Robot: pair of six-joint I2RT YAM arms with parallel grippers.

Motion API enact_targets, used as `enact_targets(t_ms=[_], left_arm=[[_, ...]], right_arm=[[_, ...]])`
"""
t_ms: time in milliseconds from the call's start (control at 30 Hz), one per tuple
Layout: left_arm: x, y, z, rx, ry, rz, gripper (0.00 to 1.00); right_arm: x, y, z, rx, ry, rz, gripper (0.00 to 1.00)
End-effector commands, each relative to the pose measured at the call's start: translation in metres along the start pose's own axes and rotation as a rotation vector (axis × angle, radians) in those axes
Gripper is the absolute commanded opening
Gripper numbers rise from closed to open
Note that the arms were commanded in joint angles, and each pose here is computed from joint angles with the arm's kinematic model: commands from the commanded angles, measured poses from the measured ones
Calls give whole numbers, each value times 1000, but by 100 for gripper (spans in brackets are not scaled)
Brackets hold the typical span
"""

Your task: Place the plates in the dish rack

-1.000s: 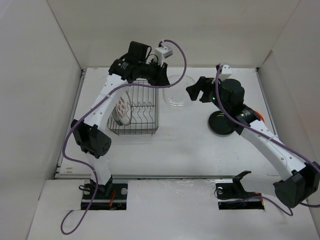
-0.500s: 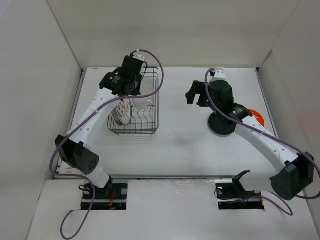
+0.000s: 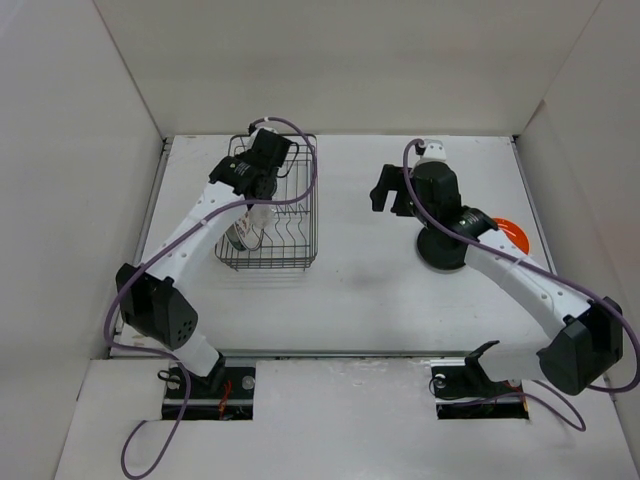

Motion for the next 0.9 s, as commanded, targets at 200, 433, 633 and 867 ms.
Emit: enact_targets(t_ms=[200, 433, 633, 867], left_arm=[[-19, -7, 7, 30, 10, -68, 0], [-37, -23, 12, 9, 52, -39, 0], [-43, -35, 14, -13, 74, 55, 22], [-24, -31, 2, -3, 9, 166, 74]], right_arm=[[3, 9, -7, -8, -33, -29, 99], [0, -7, -13, -33, -61, 26, 99], [9, -42, -15, -149, -94, 221, 99], [30, -137, 23, -354, -94, 434, 99]])
Point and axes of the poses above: each gripper's point midway between its finger pads, its own x axis back along the fingers, its own y axis along the line the jaws close on, z = x × y, the point moved 9 cm from there along x, back along the fingers, and after that the axes turned 15 degrees about -x, right-handed, at the moved point
